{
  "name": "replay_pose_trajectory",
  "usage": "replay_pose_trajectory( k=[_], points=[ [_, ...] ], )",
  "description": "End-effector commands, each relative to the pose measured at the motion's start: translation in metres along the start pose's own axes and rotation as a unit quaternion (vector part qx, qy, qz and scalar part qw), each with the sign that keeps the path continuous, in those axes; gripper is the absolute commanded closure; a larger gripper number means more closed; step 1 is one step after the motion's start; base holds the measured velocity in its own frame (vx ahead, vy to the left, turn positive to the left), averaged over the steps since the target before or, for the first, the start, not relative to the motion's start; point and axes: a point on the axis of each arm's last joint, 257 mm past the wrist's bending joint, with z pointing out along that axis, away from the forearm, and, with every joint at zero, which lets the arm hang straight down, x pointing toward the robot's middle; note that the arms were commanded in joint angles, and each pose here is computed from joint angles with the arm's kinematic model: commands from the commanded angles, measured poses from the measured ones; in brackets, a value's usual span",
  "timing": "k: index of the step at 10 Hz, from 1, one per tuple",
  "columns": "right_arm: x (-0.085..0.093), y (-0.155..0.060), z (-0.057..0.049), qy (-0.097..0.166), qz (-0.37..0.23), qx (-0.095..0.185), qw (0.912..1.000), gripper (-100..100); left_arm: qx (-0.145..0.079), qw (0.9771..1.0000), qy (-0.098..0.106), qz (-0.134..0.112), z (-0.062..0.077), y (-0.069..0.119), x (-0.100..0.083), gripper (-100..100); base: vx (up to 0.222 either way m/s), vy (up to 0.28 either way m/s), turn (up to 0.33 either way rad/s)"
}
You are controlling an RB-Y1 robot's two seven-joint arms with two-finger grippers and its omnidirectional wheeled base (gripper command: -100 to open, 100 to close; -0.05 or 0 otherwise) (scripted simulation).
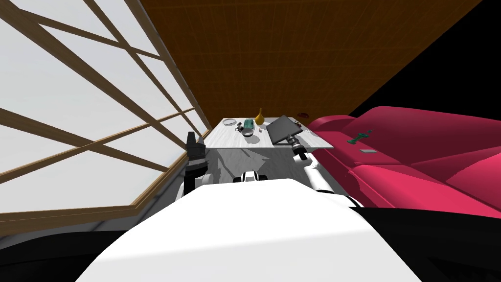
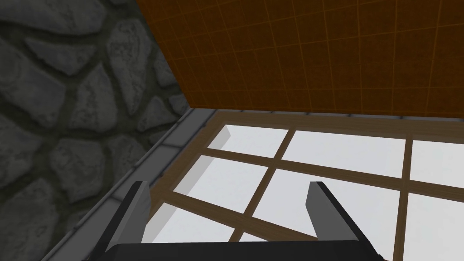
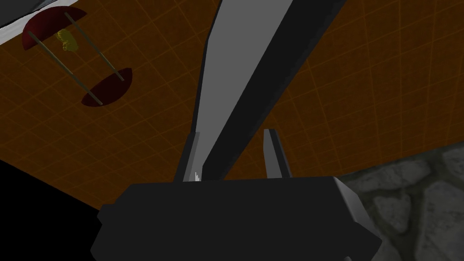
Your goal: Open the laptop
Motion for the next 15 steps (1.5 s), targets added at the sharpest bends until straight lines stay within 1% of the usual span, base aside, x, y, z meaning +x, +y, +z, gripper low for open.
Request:
replay_pose_trajectory(
  k=[1,3,5,6,7,8,9,10,11,12,13,14,15],
  points=[
    [0.009,0.012,0.018,0.002,0.012,-0.012,0.9999,100,0.0,1.0,0.0,0.0,0.0,0.0,0.0,0,-0.048,-0.001,0.009],
    [0.027,-0.009,0.011,0.019,0.014,0.011,0.9997,100,0.0,1.0,0.0,0.0,0.0,0.0,0.0,0,0.001,0.0,0.013],
    [0.027,-0.01,0.011,0.019,0.014,0.011,0.9997,100,0.0,1.0,0.0,0.0,0.0,0.0,0.0,0,0.008,0.002,-0.009],
    [0.023,0.017,0.029,0.009,0.027,-0.019,0.9994,100,0.0,1.0,0.0,0.0,0.0,0.0,0.0,0,-0.069,-0.005,-0.104],
    [0.021,0.019,0.037,0.007,0.03,-0.019,0.9994,100,0.0,1.0,0.0,0.0,0.0,0.0,0.0,0,-0.078,-0.015,-0.064],
    [0.028,0.01,0.037,0.014,0.032,-0.008,0.9994,100,0.0,1.0,0.0,0.0,0.0,0.0,0.0,0,-0.038,-0.012,-0.001],
    [0.038,-0.001,0.034,0.023,0.033,0.004,0.9992,100,0.0,1.0,0.0,0.0,0.0,0.0,0.0,0,-0.004,-0.006,0.017],
    [0.039,-0.002,0.033,0.024,0.033,0.005,0.9992,100,0.0,1.0,0.0,0.0,0.0,0.0,0.0,0,0.003,0.005,0.02],
    [0.034,0.025,0.051,0.014,0.045,-0.024,0.9986,100,0.0,1.0,0.0,0.0,0.0,0.0,0.0,0,-0.065,-0.007,-0.119],
    [0.033,0.026,0.06,0.014,0.048,-0.021,0.9985,100,0.0,1.0,0.0,0.0,0.0,0.0,0.0,0,-0.075,-0.007,-0.07],
    [0.047,0.01,0.055,0.028,0.05,-0.003,0.9984,100,0.0,1.0,0.0,0.0,0.0,0.0,0.0,0,-0.027,-0.008,0.018],
    [0.048,0.009,0.054,0.029,0.05,-0.002,0.9983,100,0.0,1.0,0.0,0.0,0.0,0.0,0.0,0,0.001,-0.008,0.027],
    [0.043,0.035,0.071,0.02,0.061,-0.028,0.9975,100,0.0,1.0,0.0,0.0,0.0,0.0,0.0,0,-0.057,-0.018,-0.109]
  ],
)
